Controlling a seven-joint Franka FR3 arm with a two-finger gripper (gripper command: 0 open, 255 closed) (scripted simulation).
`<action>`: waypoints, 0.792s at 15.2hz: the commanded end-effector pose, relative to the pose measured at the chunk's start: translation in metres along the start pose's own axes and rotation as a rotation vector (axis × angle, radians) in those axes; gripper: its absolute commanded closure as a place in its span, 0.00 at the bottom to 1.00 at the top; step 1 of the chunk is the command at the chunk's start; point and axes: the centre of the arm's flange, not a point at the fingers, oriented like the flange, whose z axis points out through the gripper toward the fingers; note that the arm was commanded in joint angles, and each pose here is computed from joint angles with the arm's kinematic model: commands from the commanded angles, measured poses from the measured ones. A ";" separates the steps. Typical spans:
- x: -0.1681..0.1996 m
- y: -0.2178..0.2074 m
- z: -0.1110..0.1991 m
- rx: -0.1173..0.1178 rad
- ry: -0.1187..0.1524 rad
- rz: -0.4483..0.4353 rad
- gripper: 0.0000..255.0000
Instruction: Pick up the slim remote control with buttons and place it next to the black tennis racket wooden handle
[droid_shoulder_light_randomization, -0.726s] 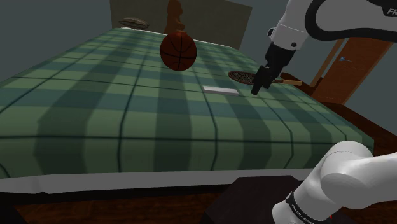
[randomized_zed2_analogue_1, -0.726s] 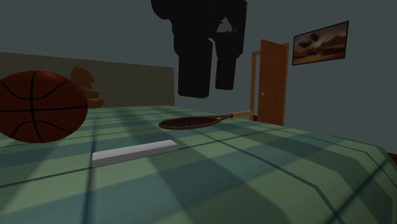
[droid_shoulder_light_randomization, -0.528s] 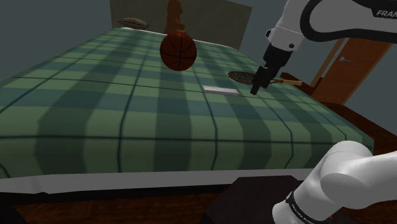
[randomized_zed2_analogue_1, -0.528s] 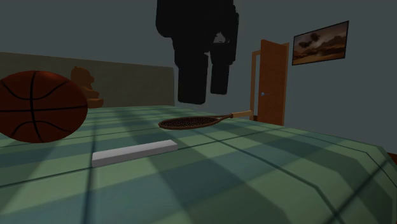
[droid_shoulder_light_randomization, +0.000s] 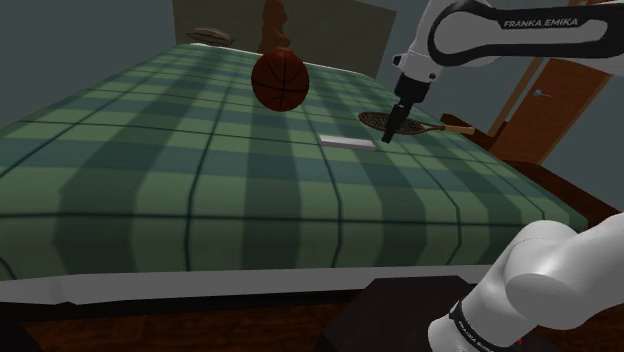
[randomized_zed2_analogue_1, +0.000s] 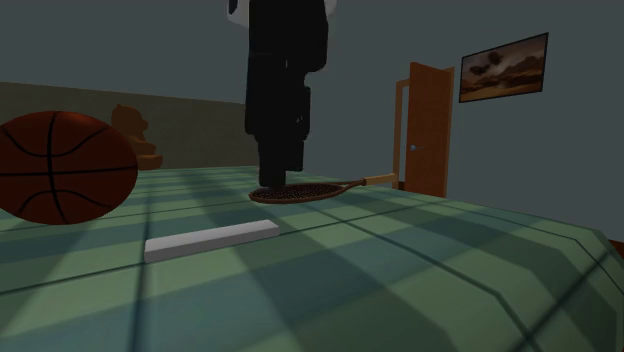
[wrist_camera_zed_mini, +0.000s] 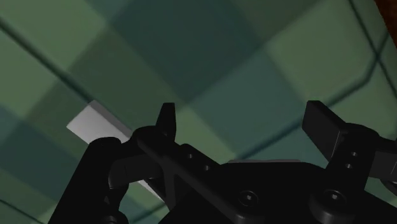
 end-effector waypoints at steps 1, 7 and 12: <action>0.015 0.021 0.013 0.009 -0.006 -0.065 0.00; 0.069 0.076 0.047 0.038 -0.023 -0.246 0.00; 0.120 0.112 0.078 0.063 -0.037 -0.396 0.00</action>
